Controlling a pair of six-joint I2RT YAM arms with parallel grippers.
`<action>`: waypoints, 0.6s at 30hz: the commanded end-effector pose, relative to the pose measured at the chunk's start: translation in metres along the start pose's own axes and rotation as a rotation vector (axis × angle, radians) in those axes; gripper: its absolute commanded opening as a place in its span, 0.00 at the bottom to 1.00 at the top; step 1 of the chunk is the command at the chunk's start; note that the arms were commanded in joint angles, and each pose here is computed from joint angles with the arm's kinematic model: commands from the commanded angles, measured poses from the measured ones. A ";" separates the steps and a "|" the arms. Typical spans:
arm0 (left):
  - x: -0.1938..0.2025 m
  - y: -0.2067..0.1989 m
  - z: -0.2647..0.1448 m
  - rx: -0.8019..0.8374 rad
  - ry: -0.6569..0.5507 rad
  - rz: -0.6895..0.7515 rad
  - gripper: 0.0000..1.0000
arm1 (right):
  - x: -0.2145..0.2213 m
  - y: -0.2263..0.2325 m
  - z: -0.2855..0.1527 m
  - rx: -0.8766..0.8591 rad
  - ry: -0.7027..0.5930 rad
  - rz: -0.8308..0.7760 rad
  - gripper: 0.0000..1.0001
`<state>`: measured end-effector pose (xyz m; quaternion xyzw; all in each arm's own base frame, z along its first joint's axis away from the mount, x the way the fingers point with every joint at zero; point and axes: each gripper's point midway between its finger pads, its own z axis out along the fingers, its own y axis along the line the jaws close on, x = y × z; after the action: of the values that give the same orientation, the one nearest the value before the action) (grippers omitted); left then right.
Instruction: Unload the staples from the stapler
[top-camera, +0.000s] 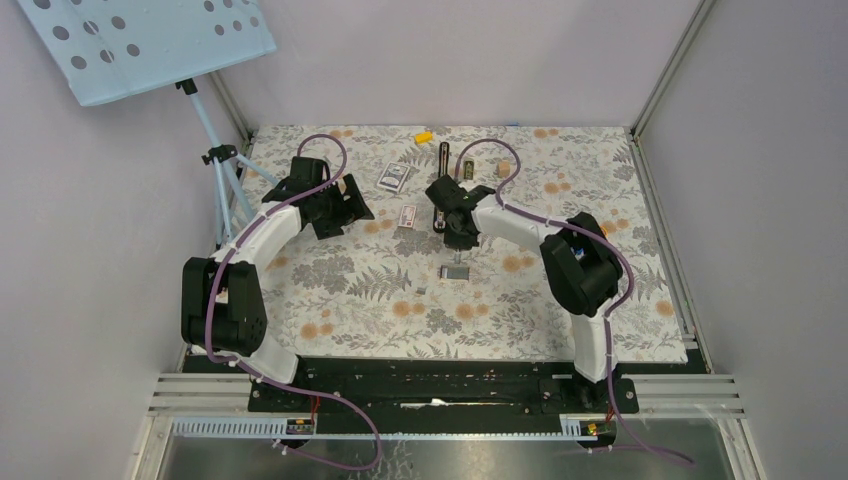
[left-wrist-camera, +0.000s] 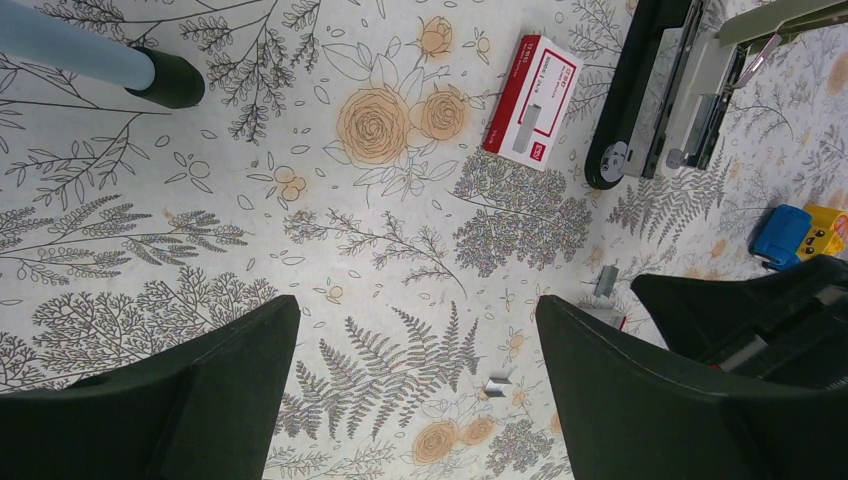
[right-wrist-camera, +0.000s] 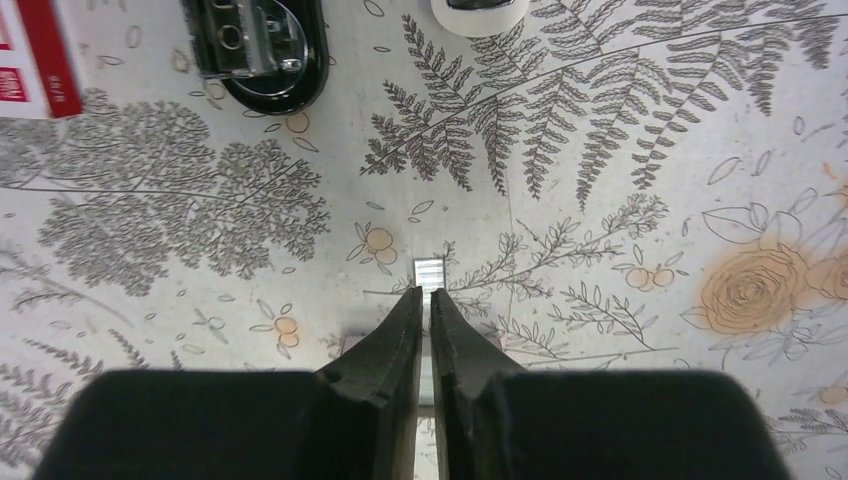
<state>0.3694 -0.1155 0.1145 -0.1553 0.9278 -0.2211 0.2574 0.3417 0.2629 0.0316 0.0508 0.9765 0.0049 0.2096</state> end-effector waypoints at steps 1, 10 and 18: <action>-0.013 -0.010 -0.007 0.041 -0.058 0.009 0.93 | -0.021 -0.002 -0.038 -0.011 -0.083 -0.004 0.13; -0.013 -0.010 -0.007 0.045 -0.055 0.007 0.93 | -0.005 -0.006 -0.028 -0.005 -0.035 0.006 0.23; -0.013 -0.009 -0.007 0.043 -0.057 0.008 0.93 | 0.010 0.002 -0.013 -0.020 0.044 -0.019 0.46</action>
<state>0.3705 -0.1157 0.1151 -0.1548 0.9270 -0.2220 0.2597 0.3319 0.2573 0.0428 0.0471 0.9777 0.0074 0.2046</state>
